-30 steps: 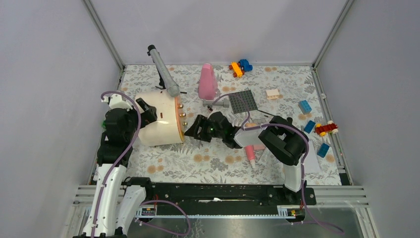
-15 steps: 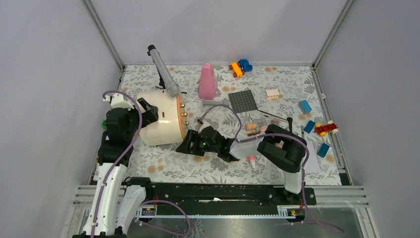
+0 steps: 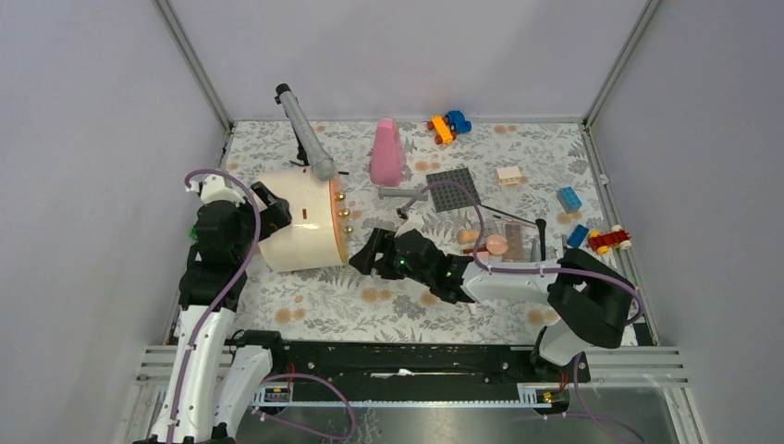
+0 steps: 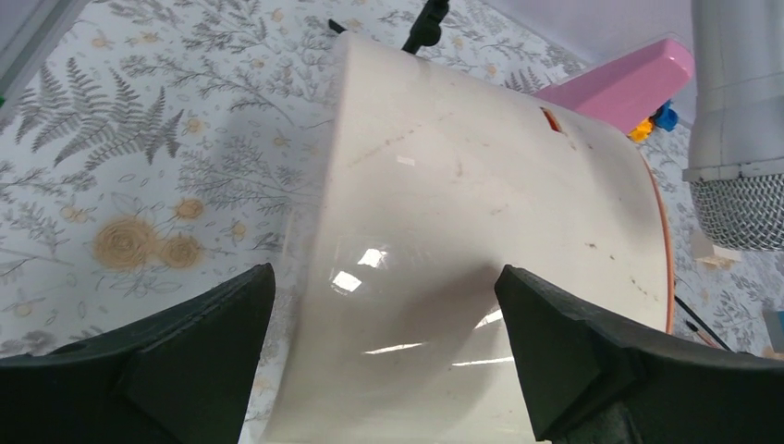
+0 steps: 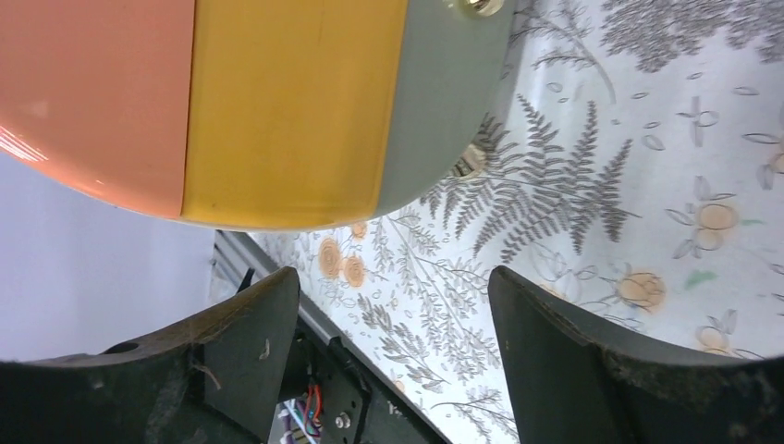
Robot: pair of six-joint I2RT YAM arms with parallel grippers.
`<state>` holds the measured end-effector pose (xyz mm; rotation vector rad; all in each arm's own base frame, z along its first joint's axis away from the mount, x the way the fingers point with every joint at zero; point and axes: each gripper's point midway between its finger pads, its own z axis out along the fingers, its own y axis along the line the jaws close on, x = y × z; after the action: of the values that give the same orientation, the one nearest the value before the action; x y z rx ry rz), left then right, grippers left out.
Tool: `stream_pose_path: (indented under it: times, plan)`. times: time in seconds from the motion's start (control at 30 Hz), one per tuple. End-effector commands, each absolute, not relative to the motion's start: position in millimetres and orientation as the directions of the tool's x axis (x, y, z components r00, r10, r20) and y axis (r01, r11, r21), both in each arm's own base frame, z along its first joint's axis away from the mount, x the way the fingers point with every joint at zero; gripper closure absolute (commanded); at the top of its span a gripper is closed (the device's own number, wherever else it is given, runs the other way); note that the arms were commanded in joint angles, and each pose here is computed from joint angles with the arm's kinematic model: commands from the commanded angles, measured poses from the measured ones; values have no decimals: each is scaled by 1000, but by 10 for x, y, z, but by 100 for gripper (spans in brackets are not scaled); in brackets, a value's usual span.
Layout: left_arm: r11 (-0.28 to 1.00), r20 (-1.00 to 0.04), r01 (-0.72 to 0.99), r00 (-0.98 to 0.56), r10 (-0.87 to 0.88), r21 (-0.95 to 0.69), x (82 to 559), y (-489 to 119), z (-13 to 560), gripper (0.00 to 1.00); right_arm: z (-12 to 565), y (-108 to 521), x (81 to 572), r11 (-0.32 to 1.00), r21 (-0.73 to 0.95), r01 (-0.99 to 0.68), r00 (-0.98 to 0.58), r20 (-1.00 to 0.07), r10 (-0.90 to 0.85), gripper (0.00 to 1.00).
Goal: Organize the makeup
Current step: Move the storage box to the center of the board.
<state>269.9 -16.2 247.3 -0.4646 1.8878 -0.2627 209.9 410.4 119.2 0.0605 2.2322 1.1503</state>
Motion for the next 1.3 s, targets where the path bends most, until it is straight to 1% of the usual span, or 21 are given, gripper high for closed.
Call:
stream_pose_path:
  times: [0.0,0.17,0.33,0.5,0.63,0.8,1.0,1.27]
  plan:
    - [884,-857,-255,-249,-451,-391,2669,-24,2747,1,1217,3815,2298,692,690,-210,-746,-571,343,17]
    - [877,-864,-266,-211,-458,-400,2795,13,2936,1,1359,3760,2476,656,726,-208,-742,-554,378,17]
    - [875,-854,-264,-231,-466,-405,2999,-13,2866,1,1580,3838,2670,615,749,-247,-736,-558,383,16]
    - [880,-848,-257,-264,-460,-398,3136,-31,2739,1,1708,4135,2722,557,771,-309,-762,-551,341,18]
    - [889,-835,-234,-312,-453,-395,3221,-99,2635,1,1701,4309,2680,513,794,-325,-789,-527,316,21]
    - [895,-834,-194,-326,-446,-402,3237,-170,2627,1,1689,4520,2480,502,783,-368,-799,-542,260,24]
    - [900,-823,-141,-366,-435,-413,3251,-282,2566,1,1559,4679,2147,493,784,-377,-816,-533,224,24]
    - [896,-806,-67,-410,-426,-439,3186,-437,2443,1,1535,4690,2102,482,796,-366,-820,-521,236,23]
